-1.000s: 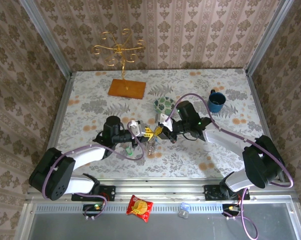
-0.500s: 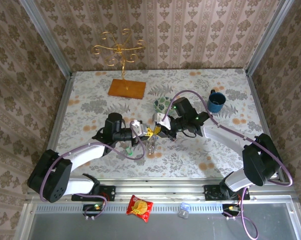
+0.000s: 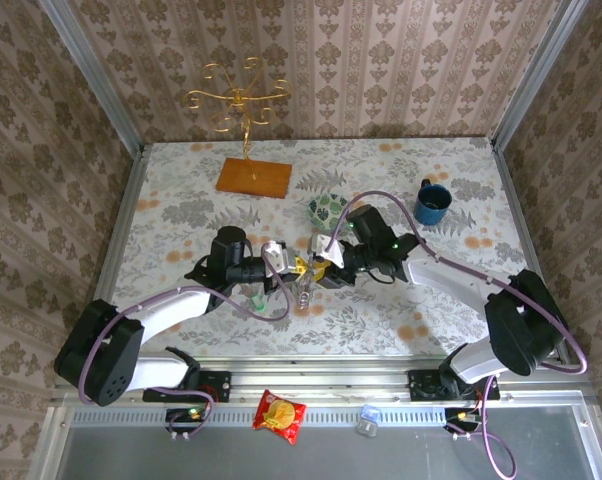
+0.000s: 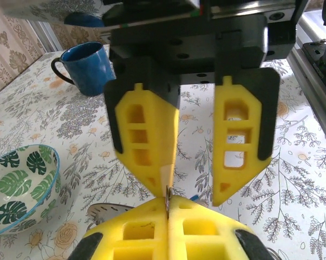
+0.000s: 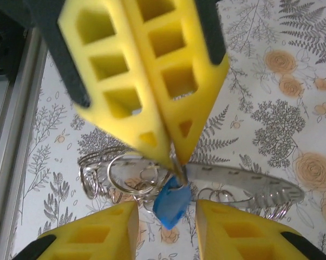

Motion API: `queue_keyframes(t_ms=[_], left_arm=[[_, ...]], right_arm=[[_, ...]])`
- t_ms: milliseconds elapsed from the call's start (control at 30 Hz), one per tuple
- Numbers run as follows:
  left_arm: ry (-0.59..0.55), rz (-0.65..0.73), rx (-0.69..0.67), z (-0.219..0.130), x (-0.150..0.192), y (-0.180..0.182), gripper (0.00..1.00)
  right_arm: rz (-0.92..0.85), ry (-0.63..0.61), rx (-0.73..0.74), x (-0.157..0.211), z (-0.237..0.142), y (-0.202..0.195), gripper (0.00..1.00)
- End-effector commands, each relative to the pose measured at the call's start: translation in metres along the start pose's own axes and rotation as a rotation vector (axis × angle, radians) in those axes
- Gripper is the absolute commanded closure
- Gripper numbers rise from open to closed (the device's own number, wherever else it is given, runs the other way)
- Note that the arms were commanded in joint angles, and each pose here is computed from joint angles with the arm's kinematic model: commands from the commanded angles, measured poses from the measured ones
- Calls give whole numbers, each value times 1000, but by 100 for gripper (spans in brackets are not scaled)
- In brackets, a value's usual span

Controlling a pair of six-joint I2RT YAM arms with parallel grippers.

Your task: Put the keys on the keyring

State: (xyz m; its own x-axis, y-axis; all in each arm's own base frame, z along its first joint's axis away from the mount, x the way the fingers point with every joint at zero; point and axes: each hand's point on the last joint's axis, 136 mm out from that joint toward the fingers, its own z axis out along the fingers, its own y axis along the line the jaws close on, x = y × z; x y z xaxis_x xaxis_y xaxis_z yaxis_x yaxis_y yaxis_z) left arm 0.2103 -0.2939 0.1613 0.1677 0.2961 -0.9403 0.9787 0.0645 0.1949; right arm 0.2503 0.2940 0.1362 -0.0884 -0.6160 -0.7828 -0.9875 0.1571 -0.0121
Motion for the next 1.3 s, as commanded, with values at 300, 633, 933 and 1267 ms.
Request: queue_keyframes(t_ms=[300, 633, 933, 1267], left_arm=[[-7, -23, -15, -1, 4, -2, 100], [-27, -36, -30, -3, 3, 0, 100], [-37, -36, -37, -3, 2, 1, 100], [-45, -18, -34, -3, 2, 0, 100]], right_arm=[[27, -54, -7, -9, 2, 0, 69], [50, -44, 0, -5, 8, -5, 84], [62, -45, -10, -3, 12, -5, 100], [73, -26, -20, 0, 12, -4, 100]])
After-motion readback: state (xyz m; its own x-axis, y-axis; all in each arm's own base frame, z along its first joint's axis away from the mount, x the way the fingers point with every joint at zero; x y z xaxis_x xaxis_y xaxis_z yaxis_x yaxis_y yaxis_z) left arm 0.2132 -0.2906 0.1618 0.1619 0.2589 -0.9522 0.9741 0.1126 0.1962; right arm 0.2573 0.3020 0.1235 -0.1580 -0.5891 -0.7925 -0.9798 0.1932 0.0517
